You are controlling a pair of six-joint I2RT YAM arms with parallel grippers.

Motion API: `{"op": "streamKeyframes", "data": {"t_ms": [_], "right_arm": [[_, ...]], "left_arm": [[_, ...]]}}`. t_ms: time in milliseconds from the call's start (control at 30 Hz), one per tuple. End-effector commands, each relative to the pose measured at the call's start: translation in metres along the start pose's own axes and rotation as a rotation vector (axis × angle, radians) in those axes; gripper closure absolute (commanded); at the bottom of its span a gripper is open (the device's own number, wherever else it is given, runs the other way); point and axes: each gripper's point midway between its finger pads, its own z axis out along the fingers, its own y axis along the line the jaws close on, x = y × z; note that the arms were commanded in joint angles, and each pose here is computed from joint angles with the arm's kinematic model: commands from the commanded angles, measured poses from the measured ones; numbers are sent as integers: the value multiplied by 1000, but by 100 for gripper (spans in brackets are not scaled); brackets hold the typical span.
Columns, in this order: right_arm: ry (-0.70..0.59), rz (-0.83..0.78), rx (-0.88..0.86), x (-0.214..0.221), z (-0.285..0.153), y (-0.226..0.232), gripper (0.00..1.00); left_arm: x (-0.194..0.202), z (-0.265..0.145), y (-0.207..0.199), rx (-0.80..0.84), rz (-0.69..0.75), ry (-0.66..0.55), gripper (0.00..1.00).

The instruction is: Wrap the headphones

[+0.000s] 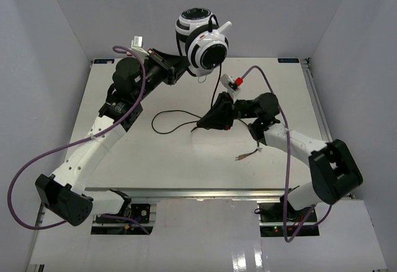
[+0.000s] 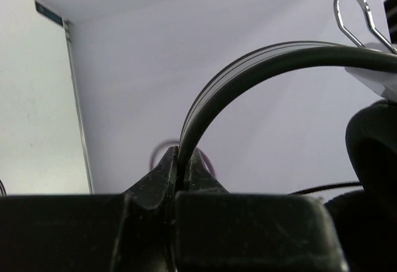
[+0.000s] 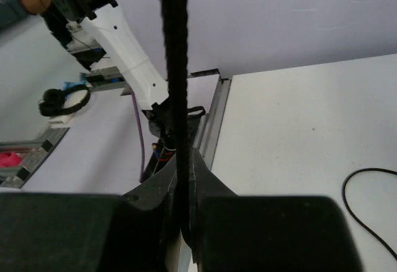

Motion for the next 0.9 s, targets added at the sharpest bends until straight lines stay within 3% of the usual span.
{"op": "streamKeyframes", "data": {"t_ms": [0,100,233,267,500,667,867], "right_arm": [[64,-276,138,-7,-5,-6,92],[167,-270,318,5,-16,-33,92],[334,-418,558,-2,-33,-70,92],[383,-463,633,-6,-38,-81,92],[860,-785,1004,-17,-99,-112,92],[1020,-950,1192,-57,-135,-110,92],[1122,-1019,1267,-72,-153,-111,92]], "left_arm": [[-62,-20,-51,7,141,-303,100],[-78,-17,-41,-92,233,-361,100],[-98,-7,-5,-285,352,-432,100],[-100,2,19,-374,380,-431,100],[-119,22,112,-823,762,-425,100],[-115,29,176,-1069,1041,-335,100],[-93,29,219,-1138,1208,-123,100]]}}
